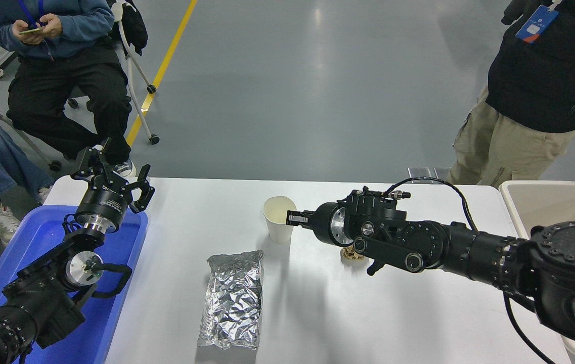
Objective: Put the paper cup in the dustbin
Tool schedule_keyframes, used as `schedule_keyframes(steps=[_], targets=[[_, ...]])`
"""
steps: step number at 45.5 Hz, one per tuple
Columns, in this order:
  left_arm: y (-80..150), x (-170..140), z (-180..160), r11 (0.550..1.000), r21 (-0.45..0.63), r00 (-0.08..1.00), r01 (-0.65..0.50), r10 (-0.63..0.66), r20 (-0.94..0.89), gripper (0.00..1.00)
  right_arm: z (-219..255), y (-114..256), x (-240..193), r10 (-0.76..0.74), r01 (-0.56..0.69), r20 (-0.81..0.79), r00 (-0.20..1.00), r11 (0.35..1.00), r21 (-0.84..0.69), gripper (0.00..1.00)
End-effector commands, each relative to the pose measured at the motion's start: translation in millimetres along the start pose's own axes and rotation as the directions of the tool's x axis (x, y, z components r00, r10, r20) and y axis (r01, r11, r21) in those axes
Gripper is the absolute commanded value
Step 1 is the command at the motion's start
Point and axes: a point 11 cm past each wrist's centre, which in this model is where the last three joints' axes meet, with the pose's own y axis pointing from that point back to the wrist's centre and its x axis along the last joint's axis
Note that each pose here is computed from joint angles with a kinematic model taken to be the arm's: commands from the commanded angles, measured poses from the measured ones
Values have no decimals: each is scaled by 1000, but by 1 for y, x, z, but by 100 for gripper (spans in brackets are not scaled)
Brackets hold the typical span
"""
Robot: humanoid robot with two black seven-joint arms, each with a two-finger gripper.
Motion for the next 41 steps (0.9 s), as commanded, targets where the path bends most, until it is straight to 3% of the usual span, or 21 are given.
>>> schedule_keyframes(steps=[1,5,25,41], targets=[[0,0,0,1000,0,1000,0,0,0,100,0,0,2,4,-4,11,1000,1000,0,91],[0,0,0,1000,0,1000,0,0,0,100,0,0,3,4,-4,14,1000,1000,1,99],[0,0,0,1000,0,1000,1,-1,-1,100,8,0,7,28,-23,72,997,998,-65,98],[0,0,0,1000,0,1000,1,-1,-1,100,12,1,11,105,-82,265,959,992,-97,98]])
